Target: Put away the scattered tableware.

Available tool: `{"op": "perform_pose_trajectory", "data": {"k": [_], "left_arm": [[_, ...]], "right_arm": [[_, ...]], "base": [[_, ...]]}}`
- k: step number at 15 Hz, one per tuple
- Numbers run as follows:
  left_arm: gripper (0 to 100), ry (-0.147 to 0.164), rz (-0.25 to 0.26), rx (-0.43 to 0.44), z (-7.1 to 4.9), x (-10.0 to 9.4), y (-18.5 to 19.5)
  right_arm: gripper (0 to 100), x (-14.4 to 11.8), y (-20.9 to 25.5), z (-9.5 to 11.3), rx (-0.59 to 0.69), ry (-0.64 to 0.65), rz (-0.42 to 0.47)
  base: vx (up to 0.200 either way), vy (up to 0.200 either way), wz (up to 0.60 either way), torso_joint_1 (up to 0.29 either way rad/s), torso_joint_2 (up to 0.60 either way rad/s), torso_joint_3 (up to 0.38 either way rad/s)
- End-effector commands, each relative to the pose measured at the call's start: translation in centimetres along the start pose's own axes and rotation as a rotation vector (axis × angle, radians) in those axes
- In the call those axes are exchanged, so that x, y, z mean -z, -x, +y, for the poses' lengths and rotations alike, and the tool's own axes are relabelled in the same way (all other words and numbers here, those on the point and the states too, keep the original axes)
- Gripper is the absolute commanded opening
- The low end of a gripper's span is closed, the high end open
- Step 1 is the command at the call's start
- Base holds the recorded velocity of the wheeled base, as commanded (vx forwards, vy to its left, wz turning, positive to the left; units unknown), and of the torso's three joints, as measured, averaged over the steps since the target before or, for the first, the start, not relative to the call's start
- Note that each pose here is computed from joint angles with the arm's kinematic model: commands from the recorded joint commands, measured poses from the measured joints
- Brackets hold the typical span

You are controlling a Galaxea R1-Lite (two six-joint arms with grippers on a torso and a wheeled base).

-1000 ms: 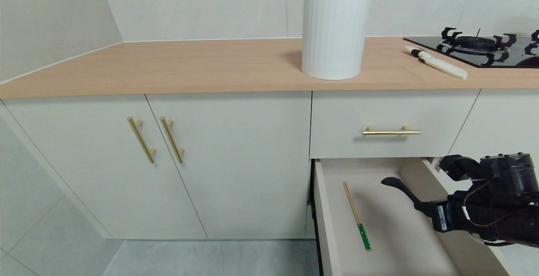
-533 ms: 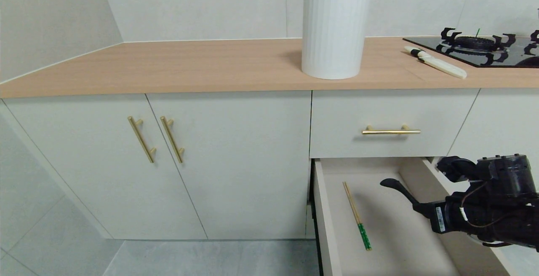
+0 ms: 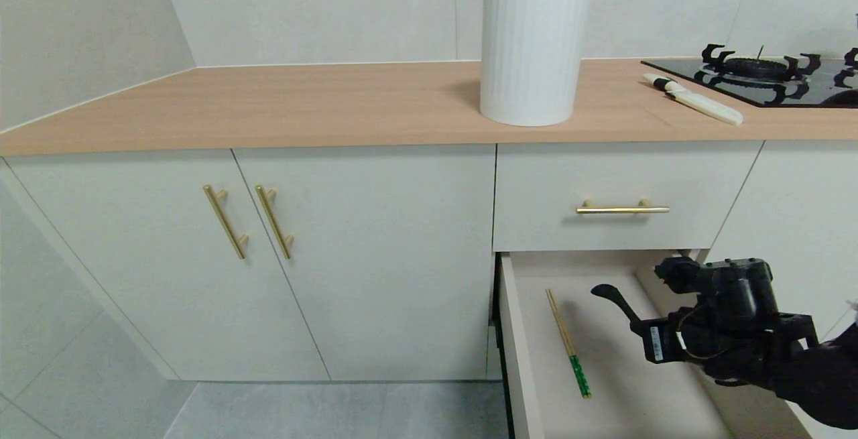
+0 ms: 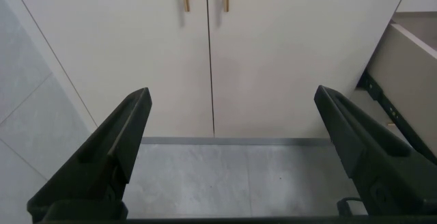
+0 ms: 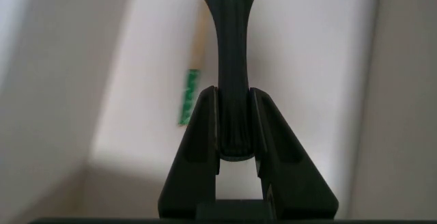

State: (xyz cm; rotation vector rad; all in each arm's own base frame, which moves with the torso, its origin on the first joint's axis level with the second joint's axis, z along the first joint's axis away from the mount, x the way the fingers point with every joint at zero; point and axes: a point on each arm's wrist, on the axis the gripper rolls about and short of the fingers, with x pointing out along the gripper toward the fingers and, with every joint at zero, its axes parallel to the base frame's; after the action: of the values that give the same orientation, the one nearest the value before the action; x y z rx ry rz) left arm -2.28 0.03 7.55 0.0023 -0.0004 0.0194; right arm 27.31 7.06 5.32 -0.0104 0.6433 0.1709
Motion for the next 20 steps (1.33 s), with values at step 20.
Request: {"op": "perform_pose_trajectory", "data": {"k": [20], "left_arm": [[100, 0.001, 0.000, -0.001, 0.0, 0.0, 0.0]], "right_arm": [[0, 5.7, -8.2, -0.3, 0.096, -0.039, 0.096]], "base": [[0.000, 0.000, 0.00, 0.000, 0.00, 0.000]]}}
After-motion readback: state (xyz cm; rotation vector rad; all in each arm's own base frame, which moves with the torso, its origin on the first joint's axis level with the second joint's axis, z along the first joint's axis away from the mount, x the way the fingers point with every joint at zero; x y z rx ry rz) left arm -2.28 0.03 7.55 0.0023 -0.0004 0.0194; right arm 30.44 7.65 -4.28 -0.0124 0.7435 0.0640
